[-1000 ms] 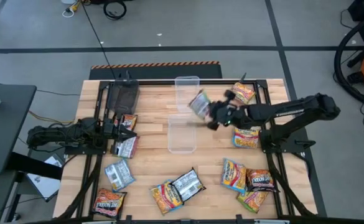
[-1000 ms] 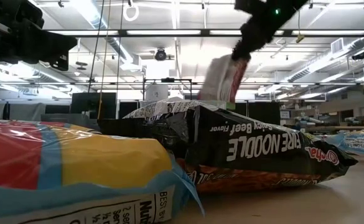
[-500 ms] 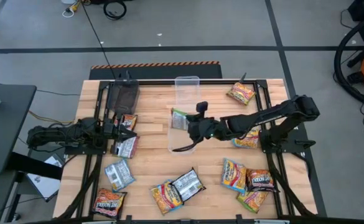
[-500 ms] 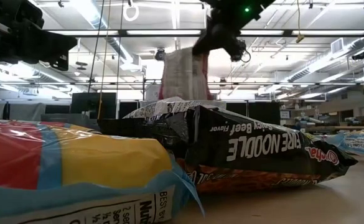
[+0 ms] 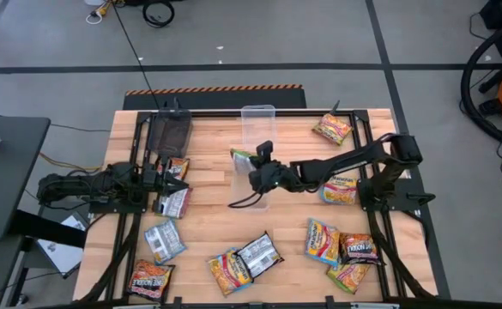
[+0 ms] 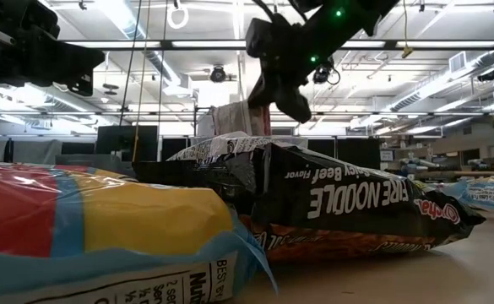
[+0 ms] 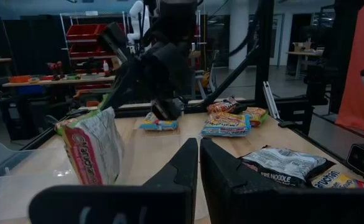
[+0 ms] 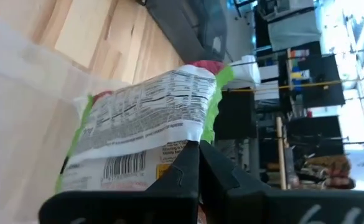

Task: Sort Maruchan noodles
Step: Put the green noodle pack into the bottom transparent bin

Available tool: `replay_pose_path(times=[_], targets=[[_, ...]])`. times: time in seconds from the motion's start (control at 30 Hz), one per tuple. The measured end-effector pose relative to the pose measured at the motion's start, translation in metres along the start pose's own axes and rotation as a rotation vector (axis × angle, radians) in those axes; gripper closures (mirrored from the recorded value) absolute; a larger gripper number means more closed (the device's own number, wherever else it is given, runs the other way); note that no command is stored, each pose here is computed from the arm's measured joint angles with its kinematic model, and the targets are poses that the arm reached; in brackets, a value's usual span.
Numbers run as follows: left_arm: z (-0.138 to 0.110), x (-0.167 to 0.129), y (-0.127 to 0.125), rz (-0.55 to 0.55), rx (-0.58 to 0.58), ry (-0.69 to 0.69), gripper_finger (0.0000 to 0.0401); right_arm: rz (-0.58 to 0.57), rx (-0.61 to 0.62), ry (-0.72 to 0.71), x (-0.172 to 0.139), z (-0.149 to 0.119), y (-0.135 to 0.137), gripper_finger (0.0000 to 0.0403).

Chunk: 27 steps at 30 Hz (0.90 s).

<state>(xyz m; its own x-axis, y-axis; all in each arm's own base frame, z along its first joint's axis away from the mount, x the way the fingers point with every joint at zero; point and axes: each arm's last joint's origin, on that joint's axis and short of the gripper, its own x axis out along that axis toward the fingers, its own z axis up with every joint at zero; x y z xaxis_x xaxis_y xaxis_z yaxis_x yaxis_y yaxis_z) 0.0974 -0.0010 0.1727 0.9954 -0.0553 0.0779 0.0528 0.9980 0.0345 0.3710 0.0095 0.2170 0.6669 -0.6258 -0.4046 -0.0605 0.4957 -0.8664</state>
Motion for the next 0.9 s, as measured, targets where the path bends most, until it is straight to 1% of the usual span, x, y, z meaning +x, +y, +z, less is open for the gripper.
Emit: replay_pose_path(times=[0.13, 0.33, 0.57, 0.7, 0.77, 0.9], targets=[[0.000, 0.000, 0.000, 0.000, 0.000, 0.000, 0.0376, 0.046, 0.000, -0.004, 0.007, -0.003, 0.006, 0.0389], [0.000, 0.000, 0.000, 0.000, 0.000, -0.003, 0.0376, 0.053, -0.009, 0.019, 0.012, -0.006, 0.013, 0.0364], [0.000, 0.000, 0.000, 0.000, 0.000, -0.001, 0.0376, 0.064, 0.110, -0.008, 0.009, -0.003, 0.013, 0.0319], [0.000, 0.000, 0.000, 0.000, 0.000, -0.001, 0.0376, 0.080, 0.197, 0.022, 0.009, -0.001, 0.006, 0.0291], [0.000, 0.000, 0.000, 0.000, 0.000, 0.000, 0.0376, 0.128, 0.269, 0.041, 0.011, 0.000, -0.004, 0.0274], [0.000, 0.000, 0.000, 0.000, 0.000, 0.000, 0.0376, 0.268, 0.380, 0.060, 0.016, -0.001, -0.025, 0.0233]])
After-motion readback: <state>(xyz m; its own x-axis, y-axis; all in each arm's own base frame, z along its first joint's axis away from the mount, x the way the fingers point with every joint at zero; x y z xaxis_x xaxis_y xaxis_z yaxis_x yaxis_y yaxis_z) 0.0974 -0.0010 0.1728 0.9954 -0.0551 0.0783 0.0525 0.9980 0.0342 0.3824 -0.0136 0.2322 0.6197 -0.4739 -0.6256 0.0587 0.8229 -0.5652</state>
